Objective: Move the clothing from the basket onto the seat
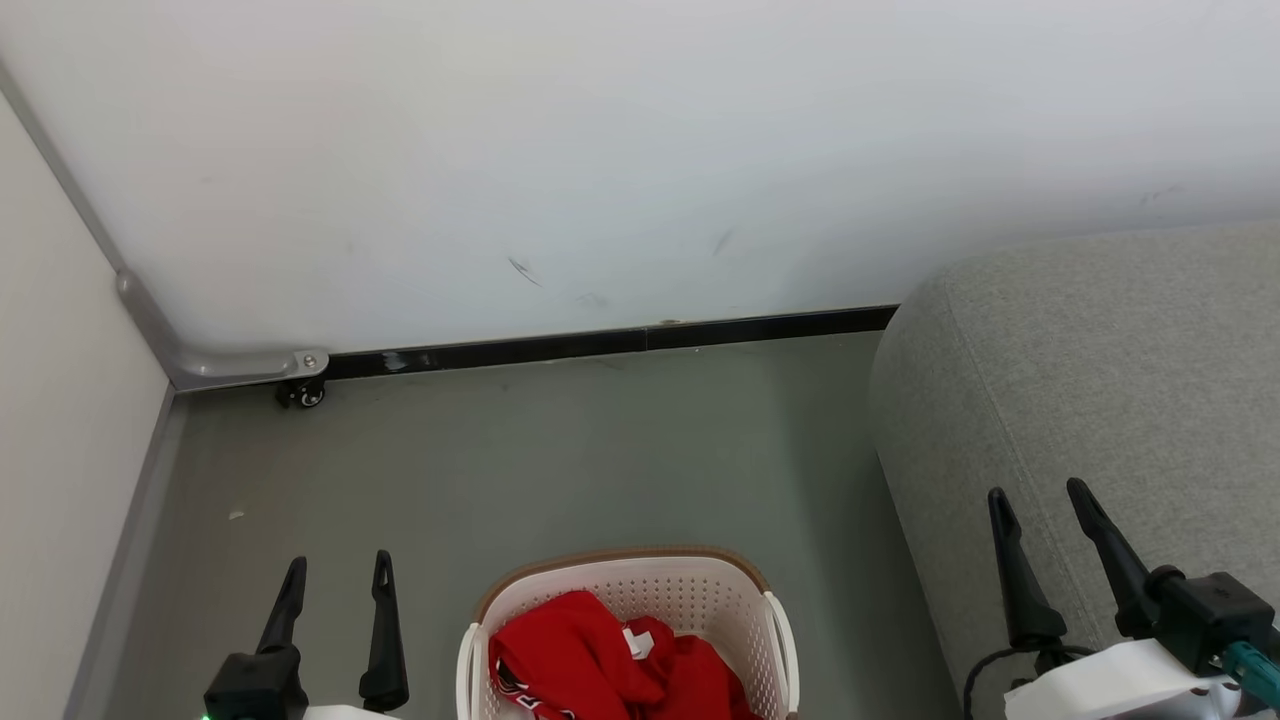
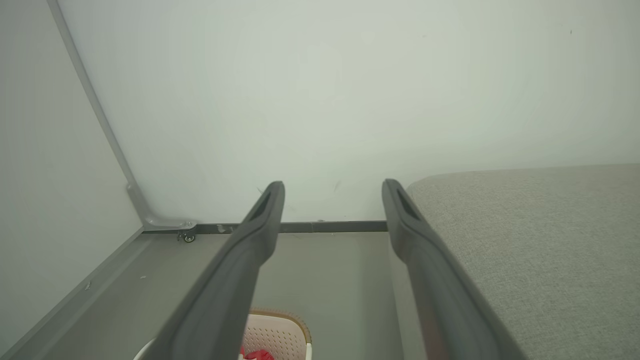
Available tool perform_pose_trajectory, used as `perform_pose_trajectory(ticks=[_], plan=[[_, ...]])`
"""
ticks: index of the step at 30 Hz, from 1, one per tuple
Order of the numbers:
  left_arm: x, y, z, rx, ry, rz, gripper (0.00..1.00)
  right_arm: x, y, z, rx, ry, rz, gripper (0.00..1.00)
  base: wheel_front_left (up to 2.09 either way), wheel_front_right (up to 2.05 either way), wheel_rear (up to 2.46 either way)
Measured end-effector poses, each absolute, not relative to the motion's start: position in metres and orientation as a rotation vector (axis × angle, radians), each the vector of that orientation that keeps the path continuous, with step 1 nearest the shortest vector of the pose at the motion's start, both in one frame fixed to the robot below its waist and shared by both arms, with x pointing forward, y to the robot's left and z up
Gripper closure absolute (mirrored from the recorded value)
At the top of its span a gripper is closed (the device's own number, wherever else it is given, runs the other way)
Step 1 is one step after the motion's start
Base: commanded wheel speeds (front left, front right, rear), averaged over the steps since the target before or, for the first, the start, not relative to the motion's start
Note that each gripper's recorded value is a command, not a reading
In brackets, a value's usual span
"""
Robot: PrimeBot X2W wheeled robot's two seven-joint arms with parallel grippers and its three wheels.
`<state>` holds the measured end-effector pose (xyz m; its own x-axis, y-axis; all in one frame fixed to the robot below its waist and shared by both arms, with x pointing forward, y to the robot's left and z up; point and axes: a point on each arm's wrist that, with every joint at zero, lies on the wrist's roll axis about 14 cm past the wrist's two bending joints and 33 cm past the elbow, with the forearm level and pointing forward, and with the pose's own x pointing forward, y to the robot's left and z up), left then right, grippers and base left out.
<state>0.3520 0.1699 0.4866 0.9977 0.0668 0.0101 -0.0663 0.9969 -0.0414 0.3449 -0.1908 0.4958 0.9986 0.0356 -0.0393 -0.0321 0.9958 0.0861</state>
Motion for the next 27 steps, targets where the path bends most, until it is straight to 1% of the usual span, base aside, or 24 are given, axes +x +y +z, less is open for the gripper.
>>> perform_pose_trajectory(ticks=[6, 19, 27], plan=[[0.354, 0.168, 0.486, -0.041, -0.011, 0.062, 0.0, 0.34, -0.192, 0.49, 0.087, 0.063, 0.028, 0.0, 0.0, 0.0, 0.0], [0.357, 0.164, 0.48, -0.043, 0.009, 0.045, 0.0, 0.343, -0.193, 0.49, 0.09, 0.073, 0.022, 0.0, 0.0, 0.0, 0.0], [0.363, 0.149, 0.468, -0.044, 0.047, -0.01, 0.0, 0.34, -0.196, 0.483, 0.093, 0.1, 0.005, 0.0, 0.0, 0.0, 0.0]])
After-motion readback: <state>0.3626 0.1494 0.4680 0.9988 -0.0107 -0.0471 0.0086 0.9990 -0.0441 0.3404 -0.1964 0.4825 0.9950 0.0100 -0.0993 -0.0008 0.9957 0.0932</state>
